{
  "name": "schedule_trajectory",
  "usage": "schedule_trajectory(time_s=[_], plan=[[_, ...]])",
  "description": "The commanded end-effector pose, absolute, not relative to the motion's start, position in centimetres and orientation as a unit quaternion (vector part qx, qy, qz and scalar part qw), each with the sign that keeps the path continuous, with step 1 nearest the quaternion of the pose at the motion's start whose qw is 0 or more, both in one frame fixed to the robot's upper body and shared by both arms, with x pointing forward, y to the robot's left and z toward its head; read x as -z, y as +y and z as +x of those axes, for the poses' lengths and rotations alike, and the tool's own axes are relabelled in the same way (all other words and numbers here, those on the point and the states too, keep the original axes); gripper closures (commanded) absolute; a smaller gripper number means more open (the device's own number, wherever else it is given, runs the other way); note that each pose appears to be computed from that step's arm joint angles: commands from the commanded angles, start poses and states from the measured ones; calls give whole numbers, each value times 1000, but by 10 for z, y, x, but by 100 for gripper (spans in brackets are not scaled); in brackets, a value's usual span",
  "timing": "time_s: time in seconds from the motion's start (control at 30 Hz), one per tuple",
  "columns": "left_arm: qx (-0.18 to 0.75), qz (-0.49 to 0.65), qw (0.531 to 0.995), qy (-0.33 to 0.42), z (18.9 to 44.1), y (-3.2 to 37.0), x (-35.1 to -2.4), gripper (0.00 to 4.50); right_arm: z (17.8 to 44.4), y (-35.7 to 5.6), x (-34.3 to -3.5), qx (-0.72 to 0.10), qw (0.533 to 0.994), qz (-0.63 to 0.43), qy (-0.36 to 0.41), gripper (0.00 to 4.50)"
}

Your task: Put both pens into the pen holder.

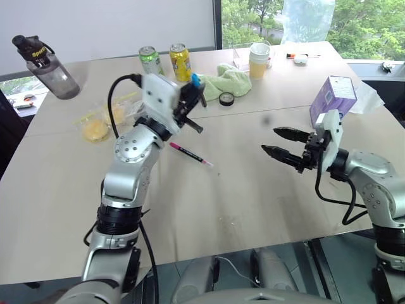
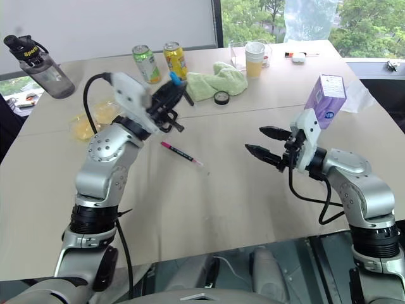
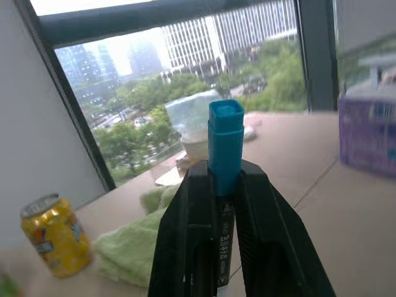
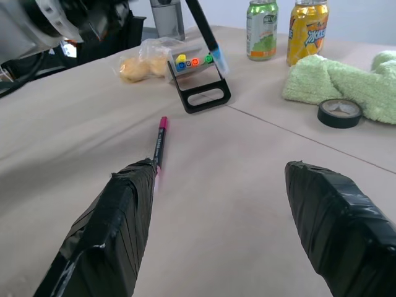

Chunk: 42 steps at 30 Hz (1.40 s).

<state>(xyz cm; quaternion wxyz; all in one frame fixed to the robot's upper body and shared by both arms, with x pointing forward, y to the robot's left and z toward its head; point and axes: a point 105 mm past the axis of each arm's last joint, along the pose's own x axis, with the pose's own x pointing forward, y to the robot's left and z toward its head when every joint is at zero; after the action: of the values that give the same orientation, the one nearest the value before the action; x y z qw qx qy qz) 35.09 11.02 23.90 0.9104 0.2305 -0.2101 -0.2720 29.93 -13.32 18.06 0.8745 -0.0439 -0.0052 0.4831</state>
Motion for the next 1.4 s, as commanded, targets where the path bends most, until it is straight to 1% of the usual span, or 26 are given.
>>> schedule_trajectory(time_s=[0.03,0.2,0.37,0.43,0.5,0.7,0.93,1.13,1.27,1.3,1.33,1.37,1.4], plan=[[227,356,876,-234,352,115,-237,450,296,-140,-194,-485,872,-51,-45,97],[175,455,836,-252,355,121,-235,450,295,-139,-198,-496,865,-38,-56,97],[145,513,803,-267,357,123,-238,450,297,-139,-196,-495,866,-40,-56,97],[130,518,805,-259,361,128,-238,450,297,-137,-196,-495,866,-41,-57,97],[121,508,819,-239,365,135,-232,450,297,-135,-198,-496,866,-41,-58,97],[108,506,829,-211,369,147,-222,450,297,-130,-201,-496,865,-42,-62,97],[97,518,825,-206,373,155,-221,450,299,-131,-200,-489,869,-46,-59,97],[91,510,836,-182,377,163,-212,450,299,-132,-197,-487,870,-47,-57,97],[80,503,843,-173,379,171,-212,450,300,-132,-196,-489,869,-47,-57,97],[76,500,846,-172,380,173,-213,377,300,-133,-195,-489,869,-47,-57,90],[73,497,847,-172,380,175,-214,351,300,-133,-195,-489,869,-47,-57,90],[71,496,848,-171,380,176,-214,316,301,-134,-195,-488,870,-48,-57,90],[69,496,849,-171,380,177,-214,269,301,-135,-194,-487,870,-49,-57,90]])
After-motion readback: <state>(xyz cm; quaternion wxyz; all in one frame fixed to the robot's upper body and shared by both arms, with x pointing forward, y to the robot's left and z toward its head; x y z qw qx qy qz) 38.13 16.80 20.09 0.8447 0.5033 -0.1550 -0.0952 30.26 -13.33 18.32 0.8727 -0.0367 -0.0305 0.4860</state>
